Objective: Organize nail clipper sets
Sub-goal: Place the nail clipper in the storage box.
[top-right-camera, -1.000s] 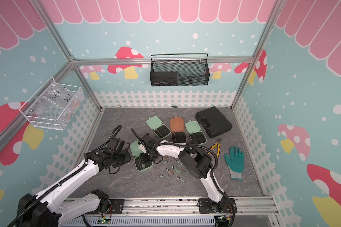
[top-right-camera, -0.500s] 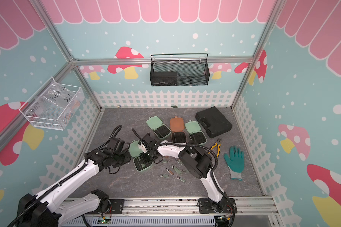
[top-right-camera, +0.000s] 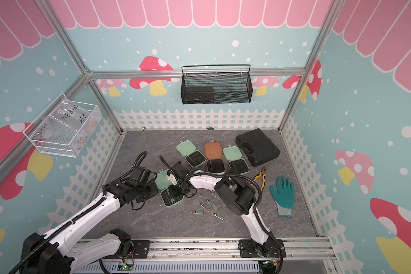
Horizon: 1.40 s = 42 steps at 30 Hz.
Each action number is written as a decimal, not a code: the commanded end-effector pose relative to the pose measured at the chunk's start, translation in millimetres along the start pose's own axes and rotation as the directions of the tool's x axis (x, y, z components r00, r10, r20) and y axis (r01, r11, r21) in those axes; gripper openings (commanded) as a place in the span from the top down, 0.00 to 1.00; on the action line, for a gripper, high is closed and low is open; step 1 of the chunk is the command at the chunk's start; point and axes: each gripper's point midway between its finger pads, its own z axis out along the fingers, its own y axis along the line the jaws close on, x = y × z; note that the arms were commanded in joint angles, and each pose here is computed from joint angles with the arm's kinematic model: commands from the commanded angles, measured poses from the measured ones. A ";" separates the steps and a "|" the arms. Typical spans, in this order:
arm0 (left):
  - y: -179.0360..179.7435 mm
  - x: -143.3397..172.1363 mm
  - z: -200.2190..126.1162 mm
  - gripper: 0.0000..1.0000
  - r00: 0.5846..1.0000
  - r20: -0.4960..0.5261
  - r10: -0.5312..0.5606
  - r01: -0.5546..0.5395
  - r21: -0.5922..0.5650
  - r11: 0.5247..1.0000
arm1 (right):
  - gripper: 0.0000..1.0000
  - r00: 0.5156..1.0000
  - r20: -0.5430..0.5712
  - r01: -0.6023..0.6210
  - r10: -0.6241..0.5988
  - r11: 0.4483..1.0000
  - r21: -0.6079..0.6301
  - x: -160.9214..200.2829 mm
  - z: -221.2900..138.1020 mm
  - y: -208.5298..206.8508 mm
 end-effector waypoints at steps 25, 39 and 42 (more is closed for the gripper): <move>7.0 6.8 8.2 0.72 1.000 -0.011 -0.006 0.006 -0.001 1.000 | 0.88 0.991 -0.088 -0.075 0.101 0.963 0.260 35.3 17.7 -61.2; 6.3 9.7 10.9 0.73 1.000 -0.025 0.003 -0.003 0.005 1.000 | 0.91 0.978 -0.166 -0.019 0.126 0.848 0.529 54.3 23.6 -104.0; 5.2 10.1 10.1 0.74 1.000 -0.026 0.006 -0.005 0.012 1.000 | 0.92 0.975 -0.178 -0.012 0.136 0.825 0.564 59.0 28.6 -111.7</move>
